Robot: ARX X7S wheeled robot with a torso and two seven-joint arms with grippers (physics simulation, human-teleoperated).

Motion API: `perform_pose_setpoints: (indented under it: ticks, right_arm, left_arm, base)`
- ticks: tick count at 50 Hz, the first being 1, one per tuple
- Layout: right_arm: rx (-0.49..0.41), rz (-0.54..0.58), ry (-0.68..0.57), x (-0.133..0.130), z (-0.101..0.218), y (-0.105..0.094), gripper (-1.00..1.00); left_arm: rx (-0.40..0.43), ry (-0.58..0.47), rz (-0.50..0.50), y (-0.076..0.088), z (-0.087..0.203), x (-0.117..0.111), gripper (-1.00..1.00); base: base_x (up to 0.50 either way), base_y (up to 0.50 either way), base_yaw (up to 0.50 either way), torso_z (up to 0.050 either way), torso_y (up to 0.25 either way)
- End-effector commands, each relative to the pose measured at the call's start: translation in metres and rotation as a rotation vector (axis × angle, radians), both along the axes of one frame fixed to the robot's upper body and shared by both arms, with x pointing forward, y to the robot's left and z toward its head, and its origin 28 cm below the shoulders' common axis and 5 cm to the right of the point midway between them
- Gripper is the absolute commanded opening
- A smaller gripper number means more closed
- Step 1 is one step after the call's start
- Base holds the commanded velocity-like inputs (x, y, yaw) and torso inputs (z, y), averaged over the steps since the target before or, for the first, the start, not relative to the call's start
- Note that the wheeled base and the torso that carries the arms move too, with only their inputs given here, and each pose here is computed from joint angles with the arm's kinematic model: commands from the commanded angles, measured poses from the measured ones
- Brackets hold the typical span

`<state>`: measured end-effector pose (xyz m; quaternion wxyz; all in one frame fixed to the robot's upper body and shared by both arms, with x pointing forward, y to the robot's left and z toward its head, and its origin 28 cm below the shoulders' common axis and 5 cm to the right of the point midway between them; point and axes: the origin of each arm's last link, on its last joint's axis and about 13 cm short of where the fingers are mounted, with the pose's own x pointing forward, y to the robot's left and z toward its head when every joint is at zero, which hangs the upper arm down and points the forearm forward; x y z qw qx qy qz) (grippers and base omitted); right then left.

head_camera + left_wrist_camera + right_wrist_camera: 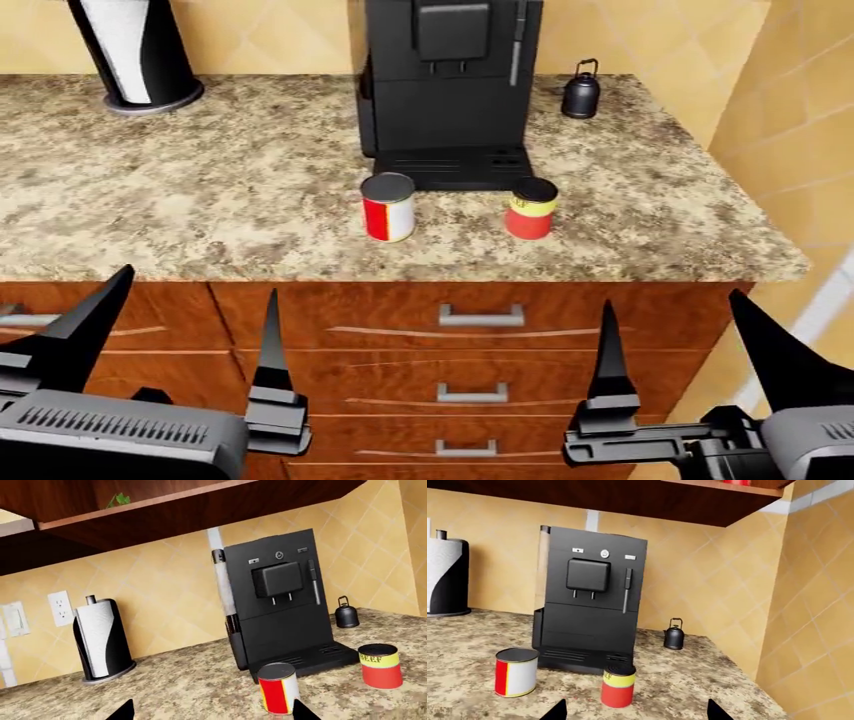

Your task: Pick the cans from the counter and place them in their designated side in the cabinet.

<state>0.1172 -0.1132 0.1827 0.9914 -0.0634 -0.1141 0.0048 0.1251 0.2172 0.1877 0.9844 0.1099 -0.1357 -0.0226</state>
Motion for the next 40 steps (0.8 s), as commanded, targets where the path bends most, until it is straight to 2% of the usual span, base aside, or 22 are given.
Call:
perform_pose_setpoints:
  ticks: [1, 19, 25, 40]
  right_arm:
    - [-0.006, 0.007, -0.004, -0.0004, 0.0018, 0.0012, 1.0]
    - [0.003, 0.022, -0.003, -0.0007, 0.0015, 0.0039, 1.0]
    - [0.017, 0.054, 0.0, -0.0015, 0.0012, 0.0035, 1.0]
    - [0.01, 0.055, 0.011, -0.0019, 0.0002, 0.0033, 1.0]
  left_arm:
    - [0.0, 0.002, -0.001, 0.0002, -0.0007, -0.0003, 1.0]
    - [0.0, 0.006, -0.001, 0.0003, -0.0023, -0.0011, 1.0]
    - [0.004, 0.009, -0.007, -0.0005, -0.0029, -0.0012, 1.0]
    - [0.004, 0.013, -0.011, -0.0017, -0.0031, -0.001, 1.0]
  base:
    - [0.0, 0.5, 0.0, 0.0, 0.0]
    - [0.0, 0.5, 0.0, 0.0, 0.0]
    - [0.06, 0.0, 0.0, 0.0, 0.0]
    - [0.5, 0.0, 0.0, 0.0, 0.0]
